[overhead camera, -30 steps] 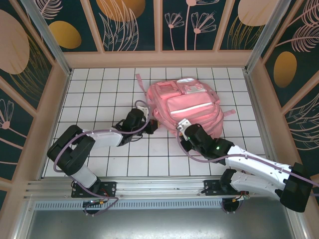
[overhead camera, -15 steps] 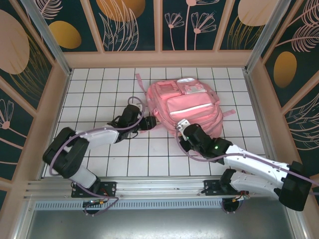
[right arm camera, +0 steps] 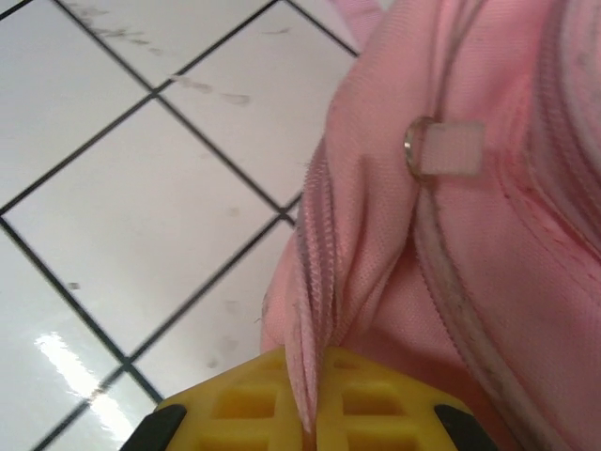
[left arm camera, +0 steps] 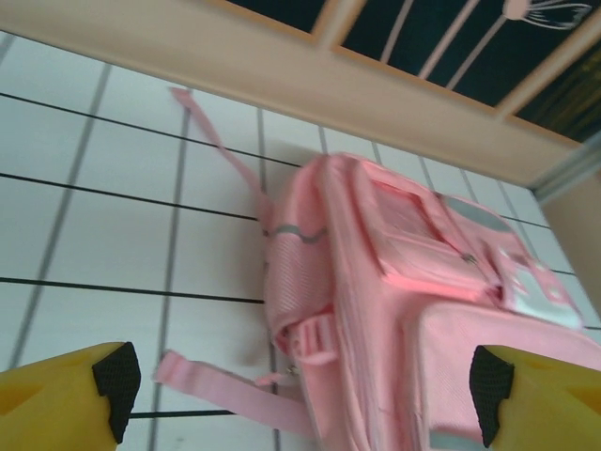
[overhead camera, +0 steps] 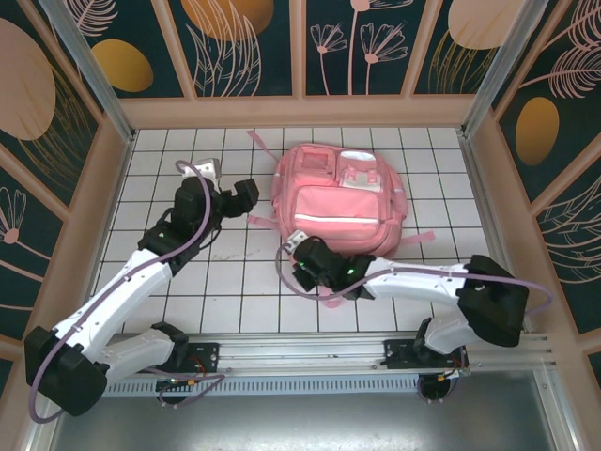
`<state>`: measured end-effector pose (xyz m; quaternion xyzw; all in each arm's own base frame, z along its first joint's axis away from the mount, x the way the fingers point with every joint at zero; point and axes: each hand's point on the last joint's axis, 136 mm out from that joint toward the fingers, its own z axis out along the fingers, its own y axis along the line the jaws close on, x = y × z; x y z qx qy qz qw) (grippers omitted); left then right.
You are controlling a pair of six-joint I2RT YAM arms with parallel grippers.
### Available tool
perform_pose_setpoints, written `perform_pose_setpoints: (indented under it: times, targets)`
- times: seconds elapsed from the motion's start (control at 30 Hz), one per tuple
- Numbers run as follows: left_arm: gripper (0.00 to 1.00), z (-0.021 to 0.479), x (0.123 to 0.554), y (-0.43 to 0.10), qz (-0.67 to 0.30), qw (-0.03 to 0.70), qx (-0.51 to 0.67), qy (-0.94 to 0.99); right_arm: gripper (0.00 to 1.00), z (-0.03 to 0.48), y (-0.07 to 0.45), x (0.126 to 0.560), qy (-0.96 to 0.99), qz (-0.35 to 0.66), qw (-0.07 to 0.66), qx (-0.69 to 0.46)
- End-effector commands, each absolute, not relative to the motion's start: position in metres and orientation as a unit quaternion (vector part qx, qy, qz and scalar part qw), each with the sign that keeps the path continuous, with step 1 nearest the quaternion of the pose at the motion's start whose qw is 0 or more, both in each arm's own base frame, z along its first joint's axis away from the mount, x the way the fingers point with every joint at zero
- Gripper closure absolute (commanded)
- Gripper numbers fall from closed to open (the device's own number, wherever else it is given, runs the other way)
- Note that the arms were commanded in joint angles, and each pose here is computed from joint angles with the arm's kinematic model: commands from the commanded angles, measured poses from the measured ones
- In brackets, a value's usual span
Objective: Pack the student bag
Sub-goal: Move the student bag to the center of the table.
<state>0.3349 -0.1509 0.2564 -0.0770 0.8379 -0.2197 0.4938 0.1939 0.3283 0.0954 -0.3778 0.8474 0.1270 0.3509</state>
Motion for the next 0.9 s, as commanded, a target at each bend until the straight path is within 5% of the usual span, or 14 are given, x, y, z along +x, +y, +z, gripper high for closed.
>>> perform_pose_setpoints:
  times: [0.0,0.37,0.87]
  targets:
    - [0.07,0.254,0.332,-0.13,-0.171,0.492,-0.075,0.85,1.0,0.104,0.363,0.155,0.84,0.185,0.34,-0.381]
    - [0.03,0.259,0.331,-0.124,-0.171,0.501,-0.076,0.845,1.0,0.077,0.368,0.098,0.855,0.168,0.306,-0.383]
    - [0.02,0.242,0.332,-0.133,-0.194,0.482,-0.077,0.851,1.0,0.084,0.308,0.16,0.868,0.112,0.342,-0.342]
